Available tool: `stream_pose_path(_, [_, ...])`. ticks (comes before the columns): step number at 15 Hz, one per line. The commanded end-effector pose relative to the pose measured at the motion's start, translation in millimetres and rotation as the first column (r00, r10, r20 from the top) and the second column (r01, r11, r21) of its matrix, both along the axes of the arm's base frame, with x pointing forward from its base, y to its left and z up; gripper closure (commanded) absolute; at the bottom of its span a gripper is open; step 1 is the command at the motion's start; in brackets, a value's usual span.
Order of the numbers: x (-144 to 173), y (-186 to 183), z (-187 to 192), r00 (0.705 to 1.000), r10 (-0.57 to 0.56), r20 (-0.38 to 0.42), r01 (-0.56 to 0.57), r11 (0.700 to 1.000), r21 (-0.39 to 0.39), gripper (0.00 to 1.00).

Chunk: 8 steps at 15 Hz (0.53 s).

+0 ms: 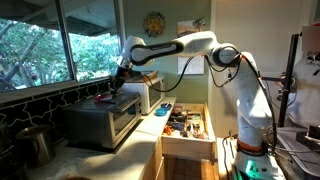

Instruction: Remove the pen from the microwave on the left and put it in the wooden plate on the left

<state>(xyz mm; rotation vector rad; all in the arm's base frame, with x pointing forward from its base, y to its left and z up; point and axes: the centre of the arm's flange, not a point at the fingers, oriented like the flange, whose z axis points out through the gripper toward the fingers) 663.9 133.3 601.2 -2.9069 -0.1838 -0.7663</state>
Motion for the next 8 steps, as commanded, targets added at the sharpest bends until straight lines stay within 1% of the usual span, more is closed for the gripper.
stream_pose_path(1, [-42.5,1.5,74.9,0.999,0.002,0.039,-0.003,1.0,0.015,0.96])
stream_pose_path(3, [-54.4,1.3,101.8,0.994,0.013,0.105,-0.021,0.997,0.076,0.96])
stream_pose_path(4, [-57.7,6.8,109.9,0.99,0.049,0.132,-0.069,0.985,0.158,0.96])
stream_pose_path(6, [-68.3,27.5,120.3,0.986,0.11,0.127,-0.139,0.957,0.254,0.96])
stream_pose_path(8, [-73.0,45.6,116.0,0.978,0.169,0.119,-0.2,0.918,0.343,0.96])
